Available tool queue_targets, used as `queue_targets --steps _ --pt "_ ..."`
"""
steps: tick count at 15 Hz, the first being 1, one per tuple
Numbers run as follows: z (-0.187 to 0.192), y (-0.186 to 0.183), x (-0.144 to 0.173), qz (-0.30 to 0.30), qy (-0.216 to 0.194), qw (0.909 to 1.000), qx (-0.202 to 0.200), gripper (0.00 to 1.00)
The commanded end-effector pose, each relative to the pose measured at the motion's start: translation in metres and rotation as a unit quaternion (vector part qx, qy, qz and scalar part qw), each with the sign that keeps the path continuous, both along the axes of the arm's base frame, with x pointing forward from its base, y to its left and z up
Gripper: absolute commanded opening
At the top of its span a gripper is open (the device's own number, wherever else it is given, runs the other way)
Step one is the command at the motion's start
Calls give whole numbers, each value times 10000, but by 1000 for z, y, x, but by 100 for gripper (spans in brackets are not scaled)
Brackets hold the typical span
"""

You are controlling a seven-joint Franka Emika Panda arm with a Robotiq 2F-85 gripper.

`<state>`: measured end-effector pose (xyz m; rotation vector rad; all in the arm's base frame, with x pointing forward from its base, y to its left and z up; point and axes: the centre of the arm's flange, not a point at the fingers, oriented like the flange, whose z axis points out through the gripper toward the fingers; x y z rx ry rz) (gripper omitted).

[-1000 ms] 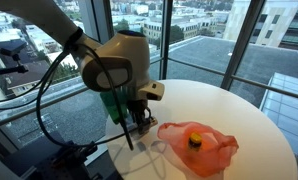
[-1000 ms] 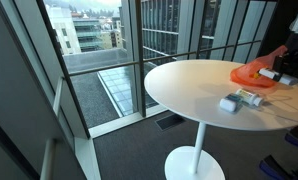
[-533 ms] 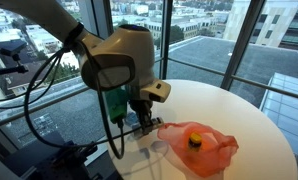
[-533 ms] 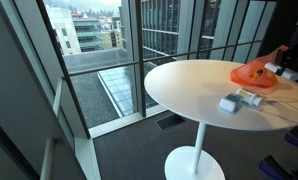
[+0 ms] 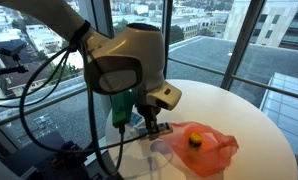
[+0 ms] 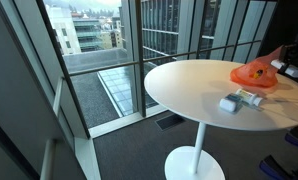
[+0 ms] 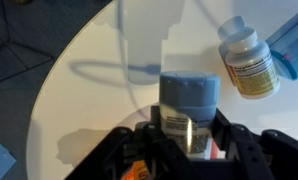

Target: Place the white bottle on the right inside the plastic bag

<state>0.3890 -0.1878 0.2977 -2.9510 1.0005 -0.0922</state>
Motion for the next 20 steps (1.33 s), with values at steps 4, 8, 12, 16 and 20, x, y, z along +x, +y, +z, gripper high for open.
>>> queue_targets --steps 4,8,12,16,20 --pt "-6 -32 18 -426 -18 9990 140 25" --pt "-14 -43 31 -498 66 9986 163 25" --pt "-21 -48 47 -509 140 9985 134 25" --pt "-27 -50 63 -496 206 9985 115 25" --pt "-31 -50 82 -400 253 9988 98 25"
